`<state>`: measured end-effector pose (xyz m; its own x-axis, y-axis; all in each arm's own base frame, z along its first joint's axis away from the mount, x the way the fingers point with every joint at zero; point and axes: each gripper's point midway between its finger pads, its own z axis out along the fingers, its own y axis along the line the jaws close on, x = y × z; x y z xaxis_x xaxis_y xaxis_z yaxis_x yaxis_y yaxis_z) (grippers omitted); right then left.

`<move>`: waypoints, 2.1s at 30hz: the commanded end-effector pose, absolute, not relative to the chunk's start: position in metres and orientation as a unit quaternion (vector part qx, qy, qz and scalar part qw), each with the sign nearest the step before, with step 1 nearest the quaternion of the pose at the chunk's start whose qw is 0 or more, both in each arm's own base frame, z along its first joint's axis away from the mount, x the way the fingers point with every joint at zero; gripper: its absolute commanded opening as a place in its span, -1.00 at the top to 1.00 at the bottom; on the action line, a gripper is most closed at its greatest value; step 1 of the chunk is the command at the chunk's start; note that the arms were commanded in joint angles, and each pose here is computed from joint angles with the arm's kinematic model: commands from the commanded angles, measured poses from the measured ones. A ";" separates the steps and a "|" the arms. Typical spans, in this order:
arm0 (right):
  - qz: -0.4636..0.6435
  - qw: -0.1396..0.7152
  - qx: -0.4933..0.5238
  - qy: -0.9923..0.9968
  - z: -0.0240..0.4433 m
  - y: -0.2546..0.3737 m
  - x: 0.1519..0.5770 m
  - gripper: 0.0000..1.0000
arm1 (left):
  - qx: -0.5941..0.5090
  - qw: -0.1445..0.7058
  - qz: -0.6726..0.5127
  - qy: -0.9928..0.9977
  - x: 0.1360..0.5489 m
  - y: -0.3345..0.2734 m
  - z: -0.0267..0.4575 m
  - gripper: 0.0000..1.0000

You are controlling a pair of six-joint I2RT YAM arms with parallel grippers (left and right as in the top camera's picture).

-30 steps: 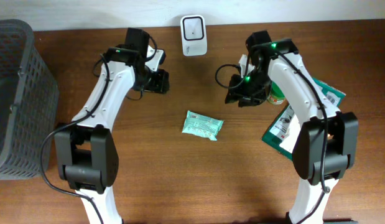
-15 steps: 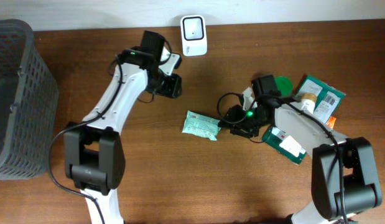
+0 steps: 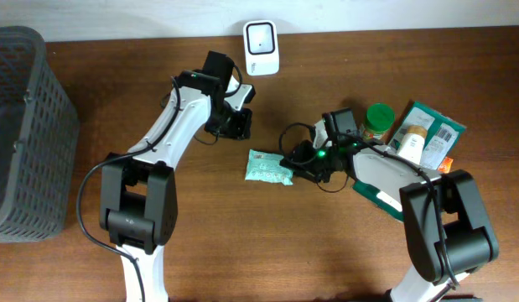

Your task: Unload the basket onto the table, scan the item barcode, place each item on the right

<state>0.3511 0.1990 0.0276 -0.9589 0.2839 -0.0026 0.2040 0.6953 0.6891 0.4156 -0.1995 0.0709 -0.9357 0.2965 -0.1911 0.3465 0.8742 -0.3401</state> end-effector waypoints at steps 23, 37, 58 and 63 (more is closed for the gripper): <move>0.363 0.074 0.094 0.924 0.026 0.198 0.354 0.21 | 0.040 -0.120 -0.277 0.953 0.340 -0.220 -0.014 1.00; 0.457 0.029 0.048 0.888 0.017 0.245 0.345 0.40 | 0.019 -0.139 -0.278 0.950 0.337 -0.219 -0.026 1.00; 0.424 0.224 -0.067 0.875 0.177 0.220 0.384 0.92 | -0.067 0.103 -0.247 0.961 0.496 -0.042 0.146 0.04; 0.397 0.282 -0.103 0.867 0.270 0.191 0.405 0.92 | -0.100 0.112 -0.186 0.971 0.498 0.003 0.137 -0.45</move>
<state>0.3928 0.2073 0.2010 -0.9123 0.0791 -0.4017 -0.2561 0.6554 0.7105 0.4948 -0.0165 0.1348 -0.9617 -0.2366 -0.1381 -0.1467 0.8704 -0.4700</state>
